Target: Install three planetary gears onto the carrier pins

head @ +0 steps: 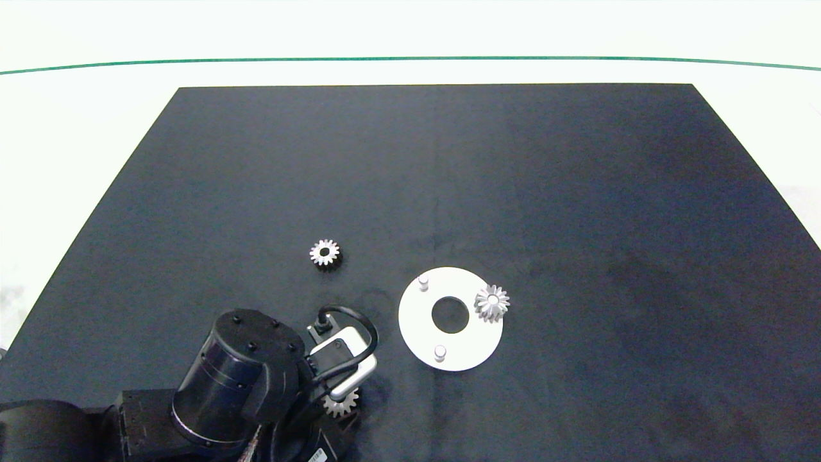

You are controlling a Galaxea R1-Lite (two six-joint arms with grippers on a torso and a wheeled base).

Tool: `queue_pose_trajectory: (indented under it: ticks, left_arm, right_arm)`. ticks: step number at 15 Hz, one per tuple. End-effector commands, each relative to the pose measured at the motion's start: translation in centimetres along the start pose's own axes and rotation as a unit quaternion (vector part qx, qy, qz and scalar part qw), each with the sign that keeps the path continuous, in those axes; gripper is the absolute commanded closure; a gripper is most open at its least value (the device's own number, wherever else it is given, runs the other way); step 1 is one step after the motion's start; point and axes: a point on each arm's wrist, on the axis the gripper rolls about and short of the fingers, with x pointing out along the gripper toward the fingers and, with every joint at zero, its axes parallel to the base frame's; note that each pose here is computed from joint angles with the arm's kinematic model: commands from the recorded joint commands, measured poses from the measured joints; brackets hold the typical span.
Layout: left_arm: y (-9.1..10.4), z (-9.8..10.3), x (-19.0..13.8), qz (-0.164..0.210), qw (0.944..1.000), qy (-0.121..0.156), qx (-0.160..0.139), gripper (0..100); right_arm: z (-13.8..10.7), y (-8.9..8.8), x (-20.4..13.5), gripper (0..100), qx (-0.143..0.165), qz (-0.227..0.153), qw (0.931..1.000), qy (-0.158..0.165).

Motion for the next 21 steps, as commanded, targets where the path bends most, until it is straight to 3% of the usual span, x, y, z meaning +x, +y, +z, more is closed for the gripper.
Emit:
queue_pose_trajectory:
  ticks: [1, 6, 9, 12, 14, 21]
  left_arm:
    - [0.0, 0.0, 0.2, 0.0, 1.0, 0.002, 0.002, 73]
    - [-0.2, 0.1, -0.2, -0.002, 1.0, -0.003, 0.005, 82]
    - [0.5, 2.0, -1.4, 0.005, 0.9992, -0.04, 0.007, 87]
    - [1.2, 4.1, -3.2, -0.004, 0.9995, -0.027, 0.016, 87]
    - [1.5, 5.2, -3.5, 0.004, 0.9991, -0.04, 0.014, 87]
    - [-1.5, 7.1, -1.5, -0.019, 0.9972, -0.056, 0.046, 87]
  right_arm:
    - [0.0, 0.0, -0.1, 0, 0.0, -0.001, 1.0, 0.001]
    - [0.0, 0.0, -0.1, 0, 0.0, -0.001, 1.0, 0.0]
    - [-0.1, -0.2, -0.5, 0, 0.001, -0.001, 1.0, -0.002]
    - [0.0, -0.4, -1.0, 0, 0.005, 0.0, 0.9999, -0.013]
    - [0.3, -0.5, -1.3, 0, 0.007, 0.0, 0.9998, -0.021]
    - [1.3, -1.0, -2.9, 0, 0.013, 0.001, 0.9993, -0.036]
